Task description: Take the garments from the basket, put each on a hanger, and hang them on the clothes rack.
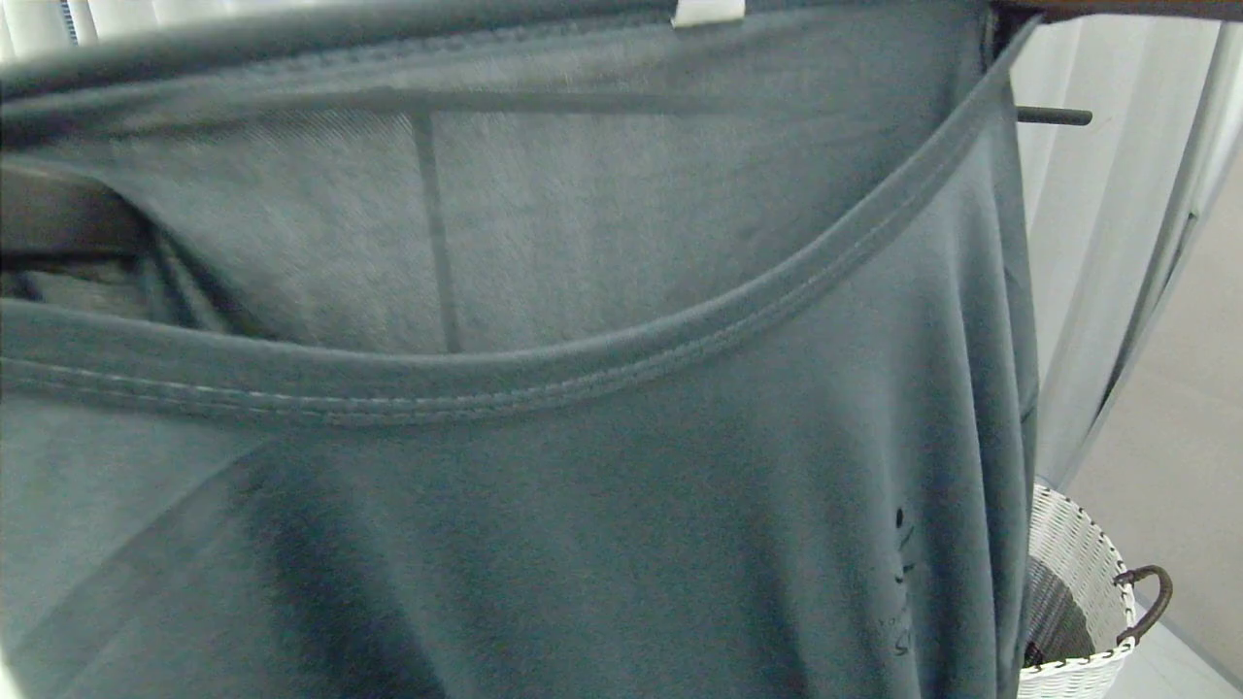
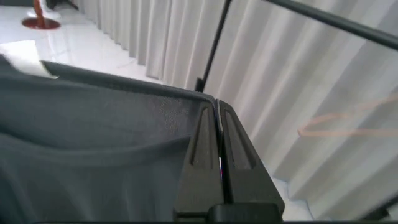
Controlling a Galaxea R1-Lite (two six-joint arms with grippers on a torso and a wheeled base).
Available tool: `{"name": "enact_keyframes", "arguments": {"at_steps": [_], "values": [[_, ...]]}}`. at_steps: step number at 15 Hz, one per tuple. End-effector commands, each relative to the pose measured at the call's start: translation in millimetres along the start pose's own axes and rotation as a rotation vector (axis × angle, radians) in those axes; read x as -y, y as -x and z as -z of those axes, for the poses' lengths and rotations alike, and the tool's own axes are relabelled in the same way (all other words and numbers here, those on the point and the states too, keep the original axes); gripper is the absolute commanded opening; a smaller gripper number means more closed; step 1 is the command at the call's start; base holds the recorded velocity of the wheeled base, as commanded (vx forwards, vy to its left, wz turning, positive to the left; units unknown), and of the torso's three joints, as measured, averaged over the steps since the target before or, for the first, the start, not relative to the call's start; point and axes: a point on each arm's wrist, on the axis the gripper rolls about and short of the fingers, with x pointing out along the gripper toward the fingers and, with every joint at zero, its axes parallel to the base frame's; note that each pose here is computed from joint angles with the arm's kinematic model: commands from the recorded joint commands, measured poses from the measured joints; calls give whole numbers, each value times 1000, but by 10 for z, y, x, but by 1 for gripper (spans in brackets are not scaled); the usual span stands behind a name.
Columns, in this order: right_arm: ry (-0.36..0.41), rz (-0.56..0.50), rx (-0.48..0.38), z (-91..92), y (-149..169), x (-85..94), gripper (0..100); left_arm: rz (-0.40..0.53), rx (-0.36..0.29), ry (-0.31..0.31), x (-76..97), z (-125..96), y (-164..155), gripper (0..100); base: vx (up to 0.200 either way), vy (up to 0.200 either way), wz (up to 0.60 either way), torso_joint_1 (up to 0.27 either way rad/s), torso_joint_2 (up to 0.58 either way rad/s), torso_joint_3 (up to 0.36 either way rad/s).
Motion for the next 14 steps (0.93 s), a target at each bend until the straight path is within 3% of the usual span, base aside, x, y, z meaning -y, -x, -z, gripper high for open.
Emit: {"name": "enact_keyframes", "arguments": {"at_steps": [1, 7, 9, 10, 12, 13, 14], "values": [[1, -30, -20, 82, -319, -53, 0, 79, 38, -15, 107, 4, 214, 0, 0, 0, 0, 0, 0, 0], [1, -22, -27, 104, -348, -55, 0, 78, 29, -28, 99, 33, 213, 0, 0, 0, 0, 0, 0, 0], [0, 15, -43, 124, -324, -3, 0, 38, -22, -138, 27, 105, 77, 0, 0, 0, 0, 0, 0, 0], [-1, 51, -61, 135, -289, 31, 0, -17, -44, -222, -47, 114, -31, 0, 0, 0, 0, 0, 0, 0], [-4, 113, -110, 172, -176, 91, 0, -132, -79, -325, -195, 72, -230, 0, 0, 0, 0, 0, 0, 0], [-7, 139, -136, 220, -77, 113, 0, -154, -74, -379, -252, 14, -365, 0, 0, 0, 0, 0, 0, 0], [-8, 144, -150, 269, -14, 113, 0, -165, -32, -397, -284, -68, -475, 0, 0, 0, 0, 0, 0, 0]]}}
